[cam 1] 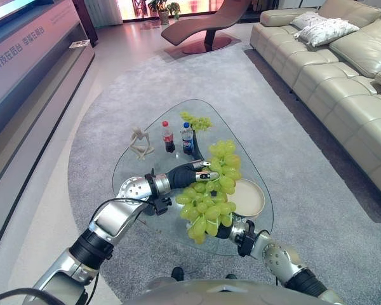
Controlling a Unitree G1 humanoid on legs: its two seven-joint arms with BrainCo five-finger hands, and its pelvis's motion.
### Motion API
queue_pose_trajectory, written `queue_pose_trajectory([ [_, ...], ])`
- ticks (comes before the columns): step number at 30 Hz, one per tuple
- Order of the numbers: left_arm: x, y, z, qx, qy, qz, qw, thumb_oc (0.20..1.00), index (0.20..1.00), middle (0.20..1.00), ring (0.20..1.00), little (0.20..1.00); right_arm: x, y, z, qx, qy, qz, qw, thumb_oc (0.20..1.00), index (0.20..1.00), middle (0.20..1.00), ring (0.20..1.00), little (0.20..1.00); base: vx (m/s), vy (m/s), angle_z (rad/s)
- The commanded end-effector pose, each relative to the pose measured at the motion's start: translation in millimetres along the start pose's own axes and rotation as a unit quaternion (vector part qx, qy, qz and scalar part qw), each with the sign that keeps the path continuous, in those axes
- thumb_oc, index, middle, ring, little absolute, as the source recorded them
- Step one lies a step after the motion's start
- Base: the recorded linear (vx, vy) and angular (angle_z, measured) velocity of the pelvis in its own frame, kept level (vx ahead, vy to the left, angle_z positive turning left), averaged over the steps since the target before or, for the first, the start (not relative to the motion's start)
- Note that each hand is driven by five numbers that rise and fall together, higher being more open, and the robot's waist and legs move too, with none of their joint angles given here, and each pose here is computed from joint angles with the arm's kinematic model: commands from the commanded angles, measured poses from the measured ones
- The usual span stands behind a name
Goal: Pick up fruits into the plate
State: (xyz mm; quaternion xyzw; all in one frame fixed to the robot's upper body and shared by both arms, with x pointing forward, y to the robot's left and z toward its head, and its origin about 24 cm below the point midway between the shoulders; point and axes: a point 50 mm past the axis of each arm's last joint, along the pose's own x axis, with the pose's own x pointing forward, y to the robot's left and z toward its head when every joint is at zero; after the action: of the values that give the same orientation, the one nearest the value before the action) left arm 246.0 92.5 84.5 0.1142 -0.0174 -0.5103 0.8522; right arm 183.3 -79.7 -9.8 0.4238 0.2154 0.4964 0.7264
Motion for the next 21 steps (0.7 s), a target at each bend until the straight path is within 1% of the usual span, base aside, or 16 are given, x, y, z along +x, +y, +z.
queue_pose_trajectory([
  [1,-1,15,19,0.020,-0.050,0.029,0.998,0.200,0.200,0.200,0.200,0.200,17,14,24,-0.016,-0.070,0.052,0.996,0.200,0.200,0.200,0.200,0.200,0.00,0.000,0.00],
  [7,-8,22,22,0.019,-0.060,0.052,0.997,0.200,0.200,0.200,0.200,0.200,4,2,26,-0.018,-0.083,0.008,0.996,0.200,0.200,0.200,0.200,0.200,0.00,0.000,0.00],
  [12,-14,28,25,0.022,-0.067,0.069,0.995,0.200,0.200,0.200,0.200,0.200,-12,-14,24,-0.022,-0.097,-0.046,0.994,0.200,0.200,0.200,0.200,0.200,0.00,0.000,0.00],
  [14,-14,29,25,0.022,-0.067,0.071,0.995,0.200,0.200,0.200,0.200,0.200,-15,-16,24,-0.022,-0.100,-0.053,0.993,0.200,0.200,0.200,0.200,0.200,0.00,0.000,0.00],
  [16,-16,32,24,0.021,-0.064,0.079,0.995,0.200,0.200,0.200,0.200,0.200,-23,-22,25,-0.031,-0.105,-0.079,0.991,0.200,0.200,0.200,0.200,0.200,0.00,0.000,0.00],
  [17,-17,33,24,0.021,-0.063,0.081,0.994,0.213,0.213,0.213,0.213,0.213,-25,-23,26,-0.033,-0.106,-0.084,0.990,0.200,0.200,0.200,0.200,0.200,0.00,0.000,0.00],
  [18,-20,37,23,0.019,-0.060,0.092,0.994,0.200,0.200,0.200,0.200,0.200,-34,-28,29,-0.038,-0.115,-0.100,0.988,0.200,0.200,0.200,0.200,0.200,0.00,0.000,0.00],
  [21,-24,40,21,0.018,-0.055,0.101,0.993,0.200,0.200,0.200,0.200,0.200,-42,-30,34,-0.042,-0.127,-0.109,0.985,0.200,0.200,0.200,0.200,0.200,0.00,0.000,0.00],
])
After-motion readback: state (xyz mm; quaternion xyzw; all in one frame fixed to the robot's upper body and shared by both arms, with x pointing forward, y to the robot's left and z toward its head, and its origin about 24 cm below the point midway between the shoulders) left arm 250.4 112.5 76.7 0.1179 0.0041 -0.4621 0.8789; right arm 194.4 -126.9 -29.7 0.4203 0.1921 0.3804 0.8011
